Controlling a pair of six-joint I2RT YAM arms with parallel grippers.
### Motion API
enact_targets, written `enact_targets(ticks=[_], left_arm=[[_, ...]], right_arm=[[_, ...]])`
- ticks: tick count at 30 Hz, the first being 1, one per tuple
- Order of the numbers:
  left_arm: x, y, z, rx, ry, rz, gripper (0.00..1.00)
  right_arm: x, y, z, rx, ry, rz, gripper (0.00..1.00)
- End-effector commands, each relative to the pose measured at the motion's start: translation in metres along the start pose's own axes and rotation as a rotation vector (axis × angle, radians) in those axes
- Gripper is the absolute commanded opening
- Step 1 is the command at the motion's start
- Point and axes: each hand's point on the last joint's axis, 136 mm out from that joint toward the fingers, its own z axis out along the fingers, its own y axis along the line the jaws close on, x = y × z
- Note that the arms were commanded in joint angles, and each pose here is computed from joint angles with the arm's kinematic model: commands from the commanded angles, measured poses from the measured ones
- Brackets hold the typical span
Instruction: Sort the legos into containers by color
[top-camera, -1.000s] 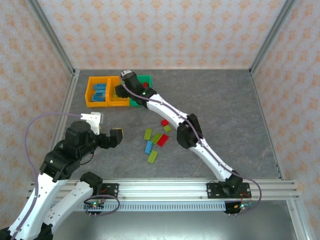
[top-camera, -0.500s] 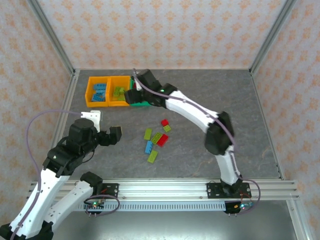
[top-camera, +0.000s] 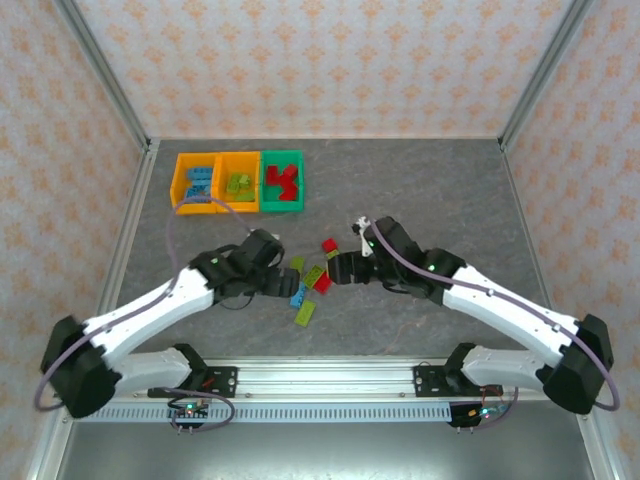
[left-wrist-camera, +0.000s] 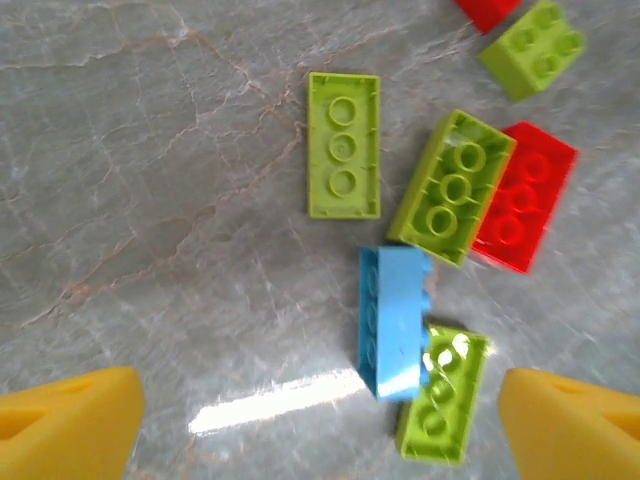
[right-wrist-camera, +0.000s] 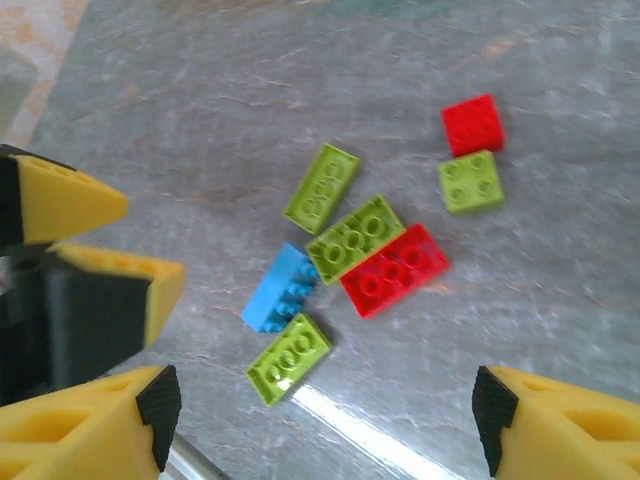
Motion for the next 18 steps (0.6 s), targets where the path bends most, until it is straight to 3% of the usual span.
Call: enact_targets(ticks=[1, 10, 18], left_arm=[[-0.038, -0.016, 0.018, -0.029, -0.066, -0.053, 0.89], [-0.055, -0.01, 0.081, -0.175, 0.023, -0.029, 0.86], [-0.046, 0.0, 0.107, -0.201, 0.081, -0.038, 0.55]], right_arm=[[-0.011, -0.011, -0.012, 0.057, -0.084, 0.049, 0.8], [-0.015, -0.014, -0.016, 0.09, -0.089, 0.034, 0.8], [-0.014, -0.015, -0.017, 0.093, -0.088, 0.039, 0.81]])
